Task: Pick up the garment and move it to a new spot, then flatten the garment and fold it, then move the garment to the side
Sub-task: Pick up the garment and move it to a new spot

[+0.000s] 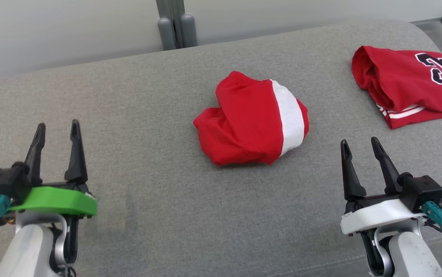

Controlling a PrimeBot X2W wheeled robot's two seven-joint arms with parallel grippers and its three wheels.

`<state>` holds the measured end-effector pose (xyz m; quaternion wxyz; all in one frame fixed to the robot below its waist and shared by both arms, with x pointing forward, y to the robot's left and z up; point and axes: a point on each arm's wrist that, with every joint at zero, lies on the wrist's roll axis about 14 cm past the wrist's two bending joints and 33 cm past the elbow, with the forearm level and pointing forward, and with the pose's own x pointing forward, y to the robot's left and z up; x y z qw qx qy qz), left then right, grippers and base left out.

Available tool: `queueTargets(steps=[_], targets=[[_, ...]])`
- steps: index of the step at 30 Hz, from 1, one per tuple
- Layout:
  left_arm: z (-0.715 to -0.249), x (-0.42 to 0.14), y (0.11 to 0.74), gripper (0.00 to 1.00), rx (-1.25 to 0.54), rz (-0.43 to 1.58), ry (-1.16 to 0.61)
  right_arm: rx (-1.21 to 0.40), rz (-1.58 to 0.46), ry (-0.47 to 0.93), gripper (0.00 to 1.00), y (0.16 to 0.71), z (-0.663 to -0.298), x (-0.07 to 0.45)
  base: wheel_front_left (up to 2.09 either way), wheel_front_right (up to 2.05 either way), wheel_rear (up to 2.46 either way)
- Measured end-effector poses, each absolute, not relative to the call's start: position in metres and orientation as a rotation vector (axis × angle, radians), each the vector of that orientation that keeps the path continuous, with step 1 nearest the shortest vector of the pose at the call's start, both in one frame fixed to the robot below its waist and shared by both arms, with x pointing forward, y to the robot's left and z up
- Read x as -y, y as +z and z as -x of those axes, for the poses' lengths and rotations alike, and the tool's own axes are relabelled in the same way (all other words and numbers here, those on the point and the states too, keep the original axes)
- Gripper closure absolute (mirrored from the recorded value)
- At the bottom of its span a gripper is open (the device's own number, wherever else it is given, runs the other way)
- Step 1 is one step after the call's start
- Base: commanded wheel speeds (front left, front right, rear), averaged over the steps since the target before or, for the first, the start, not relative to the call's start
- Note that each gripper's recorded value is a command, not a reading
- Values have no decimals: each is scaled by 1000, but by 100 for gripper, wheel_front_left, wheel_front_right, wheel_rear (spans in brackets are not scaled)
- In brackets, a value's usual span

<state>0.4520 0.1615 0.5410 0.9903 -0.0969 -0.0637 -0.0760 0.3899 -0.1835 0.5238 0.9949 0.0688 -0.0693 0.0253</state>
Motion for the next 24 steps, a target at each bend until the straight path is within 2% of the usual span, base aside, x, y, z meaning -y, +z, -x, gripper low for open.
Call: queueTargets(steps=[8, 24], targets=[[-416, -211, 534, 0, 141, 195, -6, 157, -139, 86, 0, 530, -395, 172, 0, 0, 0], [-380, -216, 511, 0, 99, 173, 21, 139, -140, 126, 0, 525, -392, 159, 0, 0, 0]])
